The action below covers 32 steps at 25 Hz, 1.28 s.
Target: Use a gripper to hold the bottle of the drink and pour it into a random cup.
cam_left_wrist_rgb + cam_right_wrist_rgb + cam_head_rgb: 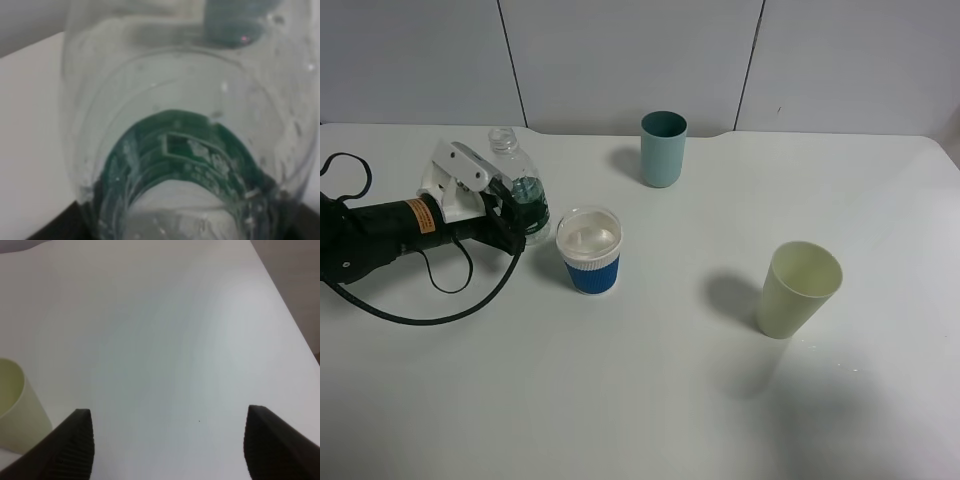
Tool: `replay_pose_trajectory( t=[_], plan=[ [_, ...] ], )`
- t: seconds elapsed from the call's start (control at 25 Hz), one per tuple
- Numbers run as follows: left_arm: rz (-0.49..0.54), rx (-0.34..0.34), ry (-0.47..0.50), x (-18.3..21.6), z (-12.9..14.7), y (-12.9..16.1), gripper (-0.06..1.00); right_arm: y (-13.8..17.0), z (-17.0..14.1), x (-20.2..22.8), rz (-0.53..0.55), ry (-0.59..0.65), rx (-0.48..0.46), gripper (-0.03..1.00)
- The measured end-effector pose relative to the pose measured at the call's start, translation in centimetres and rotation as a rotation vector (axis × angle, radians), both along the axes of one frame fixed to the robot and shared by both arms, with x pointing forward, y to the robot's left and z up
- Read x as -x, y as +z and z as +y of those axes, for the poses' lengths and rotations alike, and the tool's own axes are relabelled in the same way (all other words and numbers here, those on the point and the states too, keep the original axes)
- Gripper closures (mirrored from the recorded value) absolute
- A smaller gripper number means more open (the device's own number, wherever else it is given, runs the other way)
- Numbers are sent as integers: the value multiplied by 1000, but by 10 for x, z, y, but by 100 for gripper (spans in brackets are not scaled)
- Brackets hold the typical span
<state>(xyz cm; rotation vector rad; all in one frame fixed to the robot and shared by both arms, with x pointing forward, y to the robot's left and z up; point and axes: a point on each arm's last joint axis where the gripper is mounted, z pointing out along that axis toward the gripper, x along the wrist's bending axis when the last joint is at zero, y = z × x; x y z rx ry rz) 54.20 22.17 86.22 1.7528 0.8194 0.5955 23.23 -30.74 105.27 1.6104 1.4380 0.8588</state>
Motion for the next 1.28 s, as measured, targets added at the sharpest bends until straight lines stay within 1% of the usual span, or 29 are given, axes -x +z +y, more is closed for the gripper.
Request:
replay_pose_trajectory(
  t=[0.08,0.12,0.24,0.32,0.36,0.52,0.76,1.08,1.28],
  plan=[
    [19,29,10,0,0,0,43,0,0,0,0,0,0,33],
    [27,45,15,0,0,1,39,0,0,0,0,0,0,33],
    [29,78,20,0,-1,2,13,0,0,0,0,0,0,33],
    [25,87,20,0,-1,3,2,0,0,0,0,0,0,33],
    [27,89,20,0,-1,3,-1,0,0,0,0,0,0,33],
    [14,92,22,4,-1,9,-4,0,0,0,0,0,0,33],
    [-32,101,23,19,1,33,-5,0,0,0,0,0,0,33],
    [-112,132,95,50,10,68,-5,0,0,0,0,0,0,33],
    [-171,147,111,74,14,88,-5,0,0,0,0,0,0,33]
  ],
)
